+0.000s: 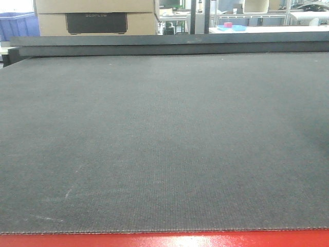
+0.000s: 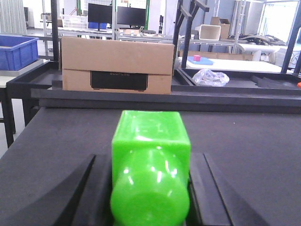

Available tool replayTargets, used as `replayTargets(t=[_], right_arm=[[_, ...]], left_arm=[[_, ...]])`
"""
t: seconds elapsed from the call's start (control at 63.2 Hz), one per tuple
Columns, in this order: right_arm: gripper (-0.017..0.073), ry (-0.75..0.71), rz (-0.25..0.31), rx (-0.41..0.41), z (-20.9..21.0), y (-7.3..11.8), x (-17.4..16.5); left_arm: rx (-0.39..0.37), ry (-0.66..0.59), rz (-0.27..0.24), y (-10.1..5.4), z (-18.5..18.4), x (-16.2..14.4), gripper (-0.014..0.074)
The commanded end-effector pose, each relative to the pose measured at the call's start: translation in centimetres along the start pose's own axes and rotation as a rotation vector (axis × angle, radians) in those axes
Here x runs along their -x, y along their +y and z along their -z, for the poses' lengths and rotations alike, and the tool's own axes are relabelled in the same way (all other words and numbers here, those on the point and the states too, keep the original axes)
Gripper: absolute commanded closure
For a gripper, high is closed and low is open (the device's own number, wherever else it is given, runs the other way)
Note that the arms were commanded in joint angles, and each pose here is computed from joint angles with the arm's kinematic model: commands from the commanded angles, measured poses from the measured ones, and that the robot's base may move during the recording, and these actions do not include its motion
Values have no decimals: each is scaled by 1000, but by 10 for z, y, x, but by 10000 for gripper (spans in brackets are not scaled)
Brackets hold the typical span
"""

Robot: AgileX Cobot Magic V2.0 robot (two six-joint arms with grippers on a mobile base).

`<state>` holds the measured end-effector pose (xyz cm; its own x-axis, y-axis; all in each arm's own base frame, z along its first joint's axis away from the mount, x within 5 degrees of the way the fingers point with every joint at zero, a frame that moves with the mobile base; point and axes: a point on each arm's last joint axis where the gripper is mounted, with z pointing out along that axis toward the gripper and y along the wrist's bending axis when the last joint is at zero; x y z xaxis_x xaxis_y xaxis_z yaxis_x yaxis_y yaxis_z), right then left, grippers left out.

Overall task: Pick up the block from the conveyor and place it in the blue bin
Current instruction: 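Lift the green and blue blocks up off the belt with both grippers, then drive the base away from the conveyor while holding both blocks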

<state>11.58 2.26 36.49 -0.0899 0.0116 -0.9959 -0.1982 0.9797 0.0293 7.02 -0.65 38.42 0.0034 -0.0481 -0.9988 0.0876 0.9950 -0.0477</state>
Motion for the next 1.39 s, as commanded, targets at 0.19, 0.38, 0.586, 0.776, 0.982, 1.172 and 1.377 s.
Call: replayTargets(t=[0.19,0.38,0.586,0.776,0.982,1.172,1.377], right_arm=[[721,-186,44,-17,32,0,6],[721,-222,45,-17,41,0,8],[721,-219,45,-17,41,0,8],[721,-219,45,-17,41,0,8],[721,-219,45,-17,41,0,8],[721,-219,45,-17,41,0,8],[721,-213,45,-16,41,0,7]], left_arm=[[-7,47,-4,0,2,-5,704],[-7,18,-4,-1,2,-2,704],[-8,9,-4,-1,2,-1,704],[-48,11,-27,-3,2,-1,704],[-139,-1,-106,-8,3,-1,704],[-160,-37,-89,-10,3,2,704],[-160,-37,-89,-10,3,2,704]])
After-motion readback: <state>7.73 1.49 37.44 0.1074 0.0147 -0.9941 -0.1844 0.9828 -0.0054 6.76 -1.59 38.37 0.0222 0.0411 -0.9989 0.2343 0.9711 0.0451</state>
